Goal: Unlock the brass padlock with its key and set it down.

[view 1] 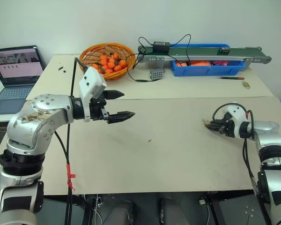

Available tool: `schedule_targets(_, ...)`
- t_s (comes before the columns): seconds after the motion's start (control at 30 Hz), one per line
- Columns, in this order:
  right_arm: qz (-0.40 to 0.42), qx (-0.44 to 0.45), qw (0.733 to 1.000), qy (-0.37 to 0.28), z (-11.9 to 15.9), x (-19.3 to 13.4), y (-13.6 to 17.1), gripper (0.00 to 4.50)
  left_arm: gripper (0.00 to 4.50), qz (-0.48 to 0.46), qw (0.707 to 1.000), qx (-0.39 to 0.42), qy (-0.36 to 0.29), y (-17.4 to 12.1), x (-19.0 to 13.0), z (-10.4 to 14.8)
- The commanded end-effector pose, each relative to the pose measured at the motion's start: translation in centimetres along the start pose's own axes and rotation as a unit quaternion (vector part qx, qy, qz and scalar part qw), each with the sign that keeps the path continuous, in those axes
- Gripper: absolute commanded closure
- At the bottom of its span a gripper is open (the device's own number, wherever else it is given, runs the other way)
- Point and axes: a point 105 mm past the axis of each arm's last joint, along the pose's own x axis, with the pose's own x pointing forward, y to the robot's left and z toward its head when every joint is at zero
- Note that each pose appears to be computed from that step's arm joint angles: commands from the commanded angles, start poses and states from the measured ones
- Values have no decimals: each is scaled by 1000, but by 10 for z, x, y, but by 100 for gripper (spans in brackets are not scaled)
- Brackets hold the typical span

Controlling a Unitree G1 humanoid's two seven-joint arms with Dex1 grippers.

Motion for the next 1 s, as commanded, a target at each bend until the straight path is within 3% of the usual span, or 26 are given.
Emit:
schedule_targets(0.03,4,-34,999,-12,13,0,0,362,0,9,999,26,-24,3,-6,15)
schedule_targets(0.2,19,-113,993,-30,42,-8,4,362,0,4,1000,7,-14,2,-6,6)
schedule_targets(0.3,49,-207,975,-66,87,-18,23,362,0,12,1000,-24,-9,7,-8,-6)
schedule_targets(0.53,76,-289,948,-112,132,-25,60,362,0,11,997,-70,7,11,-8,-23)
schedule_targets(0.7,81,-343,926,-134,141,-21,83,362,0,7,992,-126,0,11,-5,-27)
schedule_targets(0.87,129,-330,922,-158,127,-11,119,362,0,-45,986,-160,19,-8,-7,-35)
schedule_targets(1.0,131,-334,914,-189,137,-11,134,362,0,-54,983,-172,38,-11,-6,-42)
